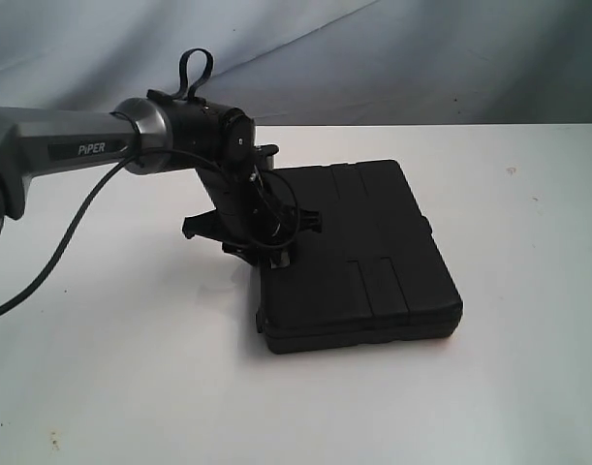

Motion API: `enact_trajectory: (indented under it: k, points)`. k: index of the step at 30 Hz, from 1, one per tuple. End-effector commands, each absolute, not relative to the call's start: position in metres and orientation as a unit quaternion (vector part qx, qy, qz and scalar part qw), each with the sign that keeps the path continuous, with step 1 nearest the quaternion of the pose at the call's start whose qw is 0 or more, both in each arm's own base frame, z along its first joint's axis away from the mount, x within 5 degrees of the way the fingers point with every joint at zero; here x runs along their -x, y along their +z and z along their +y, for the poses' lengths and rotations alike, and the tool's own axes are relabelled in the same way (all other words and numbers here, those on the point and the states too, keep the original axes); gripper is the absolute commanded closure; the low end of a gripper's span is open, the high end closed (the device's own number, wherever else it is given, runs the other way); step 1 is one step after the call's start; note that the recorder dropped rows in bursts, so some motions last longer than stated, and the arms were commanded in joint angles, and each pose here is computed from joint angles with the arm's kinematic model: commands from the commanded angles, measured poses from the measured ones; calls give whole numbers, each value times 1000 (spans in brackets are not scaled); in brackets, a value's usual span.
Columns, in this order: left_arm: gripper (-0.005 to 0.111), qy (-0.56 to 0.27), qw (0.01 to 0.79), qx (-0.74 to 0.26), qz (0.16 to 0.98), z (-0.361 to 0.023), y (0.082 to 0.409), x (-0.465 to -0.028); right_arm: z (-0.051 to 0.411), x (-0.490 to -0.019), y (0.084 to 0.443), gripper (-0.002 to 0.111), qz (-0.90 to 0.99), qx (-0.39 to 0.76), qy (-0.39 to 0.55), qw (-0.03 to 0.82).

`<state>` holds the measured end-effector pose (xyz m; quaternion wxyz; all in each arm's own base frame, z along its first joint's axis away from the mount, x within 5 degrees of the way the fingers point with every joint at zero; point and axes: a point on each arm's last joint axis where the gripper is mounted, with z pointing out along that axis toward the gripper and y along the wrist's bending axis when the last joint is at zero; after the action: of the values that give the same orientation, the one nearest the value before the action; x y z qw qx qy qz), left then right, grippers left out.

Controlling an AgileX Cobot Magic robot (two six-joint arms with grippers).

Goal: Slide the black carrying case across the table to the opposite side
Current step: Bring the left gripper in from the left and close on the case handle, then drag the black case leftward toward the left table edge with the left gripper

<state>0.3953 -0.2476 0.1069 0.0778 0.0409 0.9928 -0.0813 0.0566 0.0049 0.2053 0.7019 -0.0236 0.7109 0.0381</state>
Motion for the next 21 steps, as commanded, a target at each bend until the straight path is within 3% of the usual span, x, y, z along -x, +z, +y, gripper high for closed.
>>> enact_trajectory:
  k: [1,5,10,21]
  points:
    - [77,-82,81,-38,993,-249,105,-397,4,-56,205,108,709,19,37,704]
    - [82,-76,85,-44,993,-248,104,-398,4,-56,205,108,709,19,37,704]
    - [107,-76,85,-44,993,-248,104,-398,4,-56,205,108,709,19,37,704]
    - [107,-69,68,-32,995,-238,101,-397,4,-56,205,108,709,19,37,704]
